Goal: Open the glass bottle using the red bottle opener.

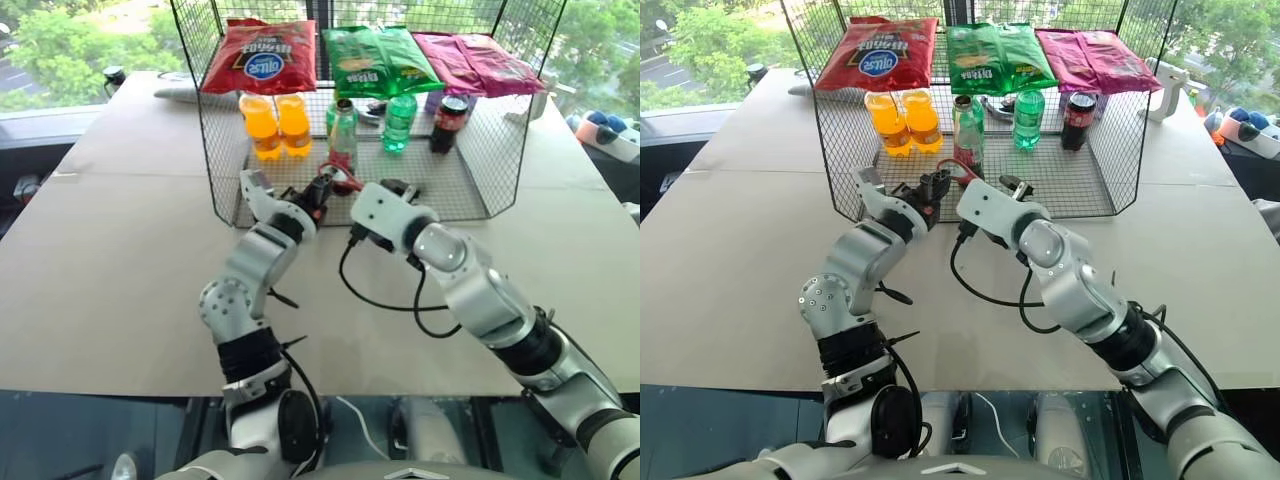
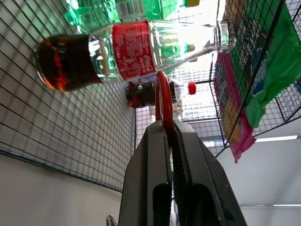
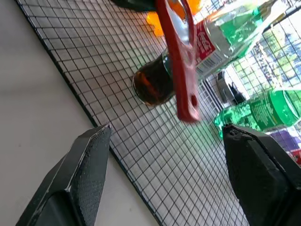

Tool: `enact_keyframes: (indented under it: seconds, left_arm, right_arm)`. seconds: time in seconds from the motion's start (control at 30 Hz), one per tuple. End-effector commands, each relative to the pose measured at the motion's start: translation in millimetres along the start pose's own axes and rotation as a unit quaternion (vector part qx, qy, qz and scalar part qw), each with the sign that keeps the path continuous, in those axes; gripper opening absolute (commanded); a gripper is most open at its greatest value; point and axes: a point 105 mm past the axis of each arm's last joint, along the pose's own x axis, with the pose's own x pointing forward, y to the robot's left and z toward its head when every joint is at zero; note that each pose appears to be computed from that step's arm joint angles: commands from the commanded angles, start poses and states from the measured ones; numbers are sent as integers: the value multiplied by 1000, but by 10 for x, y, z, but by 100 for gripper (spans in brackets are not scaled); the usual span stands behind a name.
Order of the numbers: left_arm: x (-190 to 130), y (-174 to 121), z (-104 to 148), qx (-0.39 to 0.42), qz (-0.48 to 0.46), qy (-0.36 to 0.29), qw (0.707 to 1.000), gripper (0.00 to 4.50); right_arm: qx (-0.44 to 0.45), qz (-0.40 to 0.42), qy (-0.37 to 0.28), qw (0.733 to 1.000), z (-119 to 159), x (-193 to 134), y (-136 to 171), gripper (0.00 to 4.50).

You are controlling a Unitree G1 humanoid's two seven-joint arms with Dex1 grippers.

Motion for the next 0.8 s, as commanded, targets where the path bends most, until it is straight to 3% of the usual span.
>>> enact_keyframes:
  seconds: [0.03, 0.43, 0.8]
  left_arm:
    - [46, -185, -123, -22, -33, 15, 999, 0]
    - [100, -272, -191, -23, -17, 27, 999, 0]
    - [76, -173, -113, -23, -8, 20, 1000, 0]
  right_arm:
    - [-25, -31, -35, 999, 185, 13, -117, 373]
    - [-128, -59, -52, 989, 282, 91, -184, 373]
    - [-149, -74, -30, 986, 193, 82, -268, 373]
